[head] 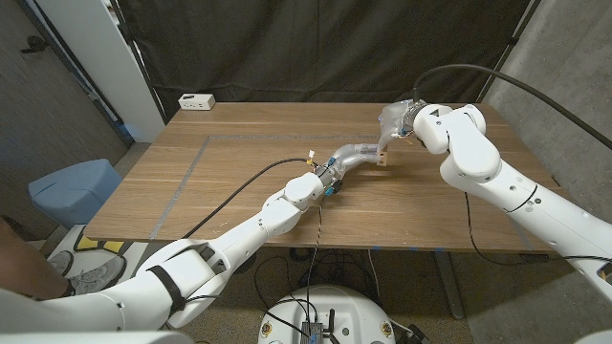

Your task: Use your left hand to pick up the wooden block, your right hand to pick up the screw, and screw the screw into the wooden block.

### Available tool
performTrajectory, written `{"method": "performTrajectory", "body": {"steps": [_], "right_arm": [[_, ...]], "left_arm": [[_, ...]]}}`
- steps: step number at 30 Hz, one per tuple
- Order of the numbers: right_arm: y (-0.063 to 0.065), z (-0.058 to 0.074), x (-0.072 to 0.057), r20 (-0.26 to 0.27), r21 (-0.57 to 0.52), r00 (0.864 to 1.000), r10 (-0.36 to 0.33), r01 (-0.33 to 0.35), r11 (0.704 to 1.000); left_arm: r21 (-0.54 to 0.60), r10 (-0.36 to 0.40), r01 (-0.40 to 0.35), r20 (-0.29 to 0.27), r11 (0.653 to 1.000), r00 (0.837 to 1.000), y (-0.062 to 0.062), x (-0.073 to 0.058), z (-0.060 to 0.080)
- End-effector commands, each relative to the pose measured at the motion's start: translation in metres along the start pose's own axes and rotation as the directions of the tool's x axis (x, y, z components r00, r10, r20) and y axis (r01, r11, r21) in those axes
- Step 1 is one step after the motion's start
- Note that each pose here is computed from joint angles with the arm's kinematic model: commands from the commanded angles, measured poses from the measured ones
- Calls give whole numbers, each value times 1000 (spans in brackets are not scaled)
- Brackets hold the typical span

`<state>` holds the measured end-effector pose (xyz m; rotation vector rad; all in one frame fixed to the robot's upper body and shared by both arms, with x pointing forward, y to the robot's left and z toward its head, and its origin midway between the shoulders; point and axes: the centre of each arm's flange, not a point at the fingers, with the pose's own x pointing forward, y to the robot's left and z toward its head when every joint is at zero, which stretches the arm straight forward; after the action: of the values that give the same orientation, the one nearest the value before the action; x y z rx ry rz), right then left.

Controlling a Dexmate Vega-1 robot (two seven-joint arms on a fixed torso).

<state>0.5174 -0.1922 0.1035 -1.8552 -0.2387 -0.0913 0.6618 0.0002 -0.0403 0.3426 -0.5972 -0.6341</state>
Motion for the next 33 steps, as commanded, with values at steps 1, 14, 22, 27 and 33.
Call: {"method": "performTrajectory", "body": {"steps": [1, 14, 22, 27, 33], "right_arm": [[0, -2, 5, 9, 14, 1000, -2, 2, 1000], [2, -5, 11, 12, 40, 1000, -3, 2, 999], [3, -6, 13, -9, 35, 1000, -5, 6, 999], [3, -6, 13, -20, 30, 1000, -11, 12, 999], [4, -7, 15, -29, 31, 999, -16, 16, 999]], "left_arm": [[-1, 3, -3, 3, 1000, 1000, 0, 1, 1], [-5, 2, -2, -2, 1000, 1000, 2, 3, -1], [-9, 1, -1, -4, 1000, 1000, 3, 5, -2], [-7, 1, -1, -4, 1000, 1000, 4, 6, -2], [-8, 0, 0, -4, 1000, 1000, 4, 7, -2]]}}
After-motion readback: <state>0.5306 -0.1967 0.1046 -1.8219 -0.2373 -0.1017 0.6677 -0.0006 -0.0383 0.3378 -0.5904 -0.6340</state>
